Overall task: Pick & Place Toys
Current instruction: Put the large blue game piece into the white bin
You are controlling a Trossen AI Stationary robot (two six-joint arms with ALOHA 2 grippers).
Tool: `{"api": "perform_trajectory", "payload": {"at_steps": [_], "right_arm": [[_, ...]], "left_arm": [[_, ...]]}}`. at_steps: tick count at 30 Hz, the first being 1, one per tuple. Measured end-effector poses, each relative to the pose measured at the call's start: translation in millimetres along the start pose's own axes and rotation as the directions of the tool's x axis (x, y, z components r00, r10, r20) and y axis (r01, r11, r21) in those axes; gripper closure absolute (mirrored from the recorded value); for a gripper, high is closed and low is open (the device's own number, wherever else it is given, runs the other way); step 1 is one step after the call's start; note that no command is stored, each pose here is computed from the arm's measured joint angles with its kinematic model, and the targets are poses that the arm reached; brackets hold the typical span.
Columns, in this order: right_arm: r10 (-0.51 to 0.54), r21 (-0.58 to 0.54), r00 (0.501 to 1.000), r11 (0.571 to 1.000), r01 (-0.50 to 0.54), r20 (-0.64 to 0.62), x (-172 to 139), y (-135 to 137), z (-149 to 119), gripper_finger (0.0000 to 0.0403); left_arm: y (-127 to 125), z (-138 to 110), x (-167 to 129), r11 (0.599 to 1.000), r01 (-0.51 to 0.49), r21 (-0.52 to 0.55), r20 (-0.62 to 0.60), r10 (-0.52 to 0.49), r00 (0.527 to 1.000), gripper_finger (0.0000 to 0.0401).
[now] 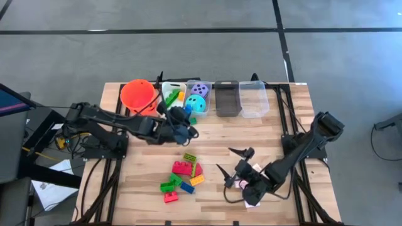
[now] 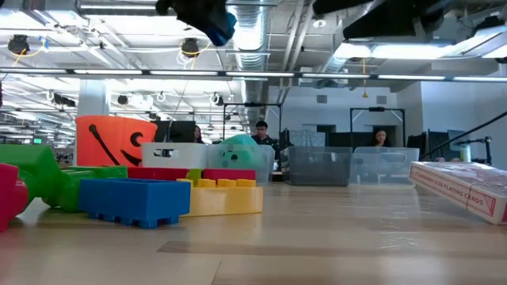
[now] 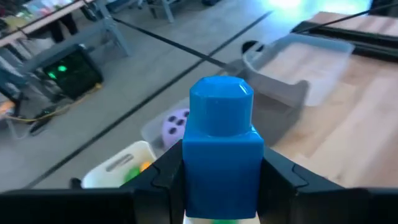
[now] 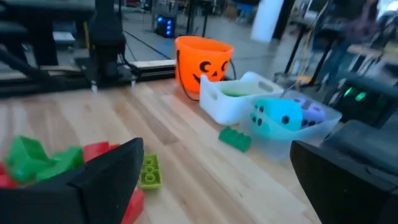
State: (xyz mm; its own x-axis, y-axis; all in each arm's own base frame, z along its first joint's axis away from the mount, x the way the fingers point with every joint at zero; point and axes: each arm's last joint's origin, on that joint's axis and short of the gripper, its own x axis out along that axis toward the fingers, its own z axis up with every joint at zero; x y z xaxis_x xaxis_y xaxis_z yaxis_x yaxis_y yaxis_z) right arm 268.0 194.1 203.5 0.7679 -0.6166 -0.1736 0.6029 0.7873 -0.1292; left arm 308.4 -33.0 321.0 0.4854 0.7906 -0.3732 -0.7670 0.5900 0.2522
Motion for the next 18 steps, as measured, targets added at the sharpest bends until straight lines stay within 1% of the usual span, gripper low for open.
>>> {"api": "perform_trajectory", "payload": {"at_steps": [3, 5, 7, 9, 12, 15, 18], "right_arm": [[-0.013, -0.075, 1.0, 0.997, 0.015, 0.018, 8.5, 11.0, -8.8, 0.0006], [-0.011, -0.113, 0.999, 0.994, 0.014, 0.031, 14.3, 17.3, -8.5, 0.0006], [0.008, -0.173, 0.999, 0.985, -0.002, 0.036, 19.6, 21.8, -7.9, 0.0006], [0.035, -0.208, 0.998, 0.978, -0.025, 0.044, 25.1, 24.8, -4.1, 0.0006], [0.102, -0.22, 0.994, 0.972, -0.088, 0.051, 32.6, 26.3, 3.7, 0.0006], [0.165, -0.207, 0.985, 0.966, -0.153, 0.042, 39.5, 26.4, 6.2, 0.0006], [0.17, -0.211, 0.985, 0.964, -0.16, 0.032, 45.3, 24.6, 6.3, 0.0006]], "left_arm": [[4.6, 2.0, 11.1, 0.999, -0.038, 0.023, -0.007, 0.038, 0.999, 0.0276], [8.0, 3.4, 16.3, 0.998, -0.057, 0.037, -0.011, 0.057, 0.998, 0.0276], [11.3, 4.3, 20.9, 0.996, -0.072, 0.057, -0.017, 0.074, 0.997, 0.0276], [14.8, 5.4, 25.7, 0.993, -0.089, 0.075, -0.022, 0.091, 0.996, 0.0276], [20.7, 5.8, 35.8, 0.989, -0.118, 0.092, -0.028, 0.121, 0.992, 0.0276], [25.2, -2.2, 54.1, 0.982, -0.151, 0.115, -0.025, 0.154, 0.988, 0.0276], [34.0, -15.3, 76.7, 0.974, -0.181, 0.134, -0.04, 0.188, 0.981, 0.0276]]}}
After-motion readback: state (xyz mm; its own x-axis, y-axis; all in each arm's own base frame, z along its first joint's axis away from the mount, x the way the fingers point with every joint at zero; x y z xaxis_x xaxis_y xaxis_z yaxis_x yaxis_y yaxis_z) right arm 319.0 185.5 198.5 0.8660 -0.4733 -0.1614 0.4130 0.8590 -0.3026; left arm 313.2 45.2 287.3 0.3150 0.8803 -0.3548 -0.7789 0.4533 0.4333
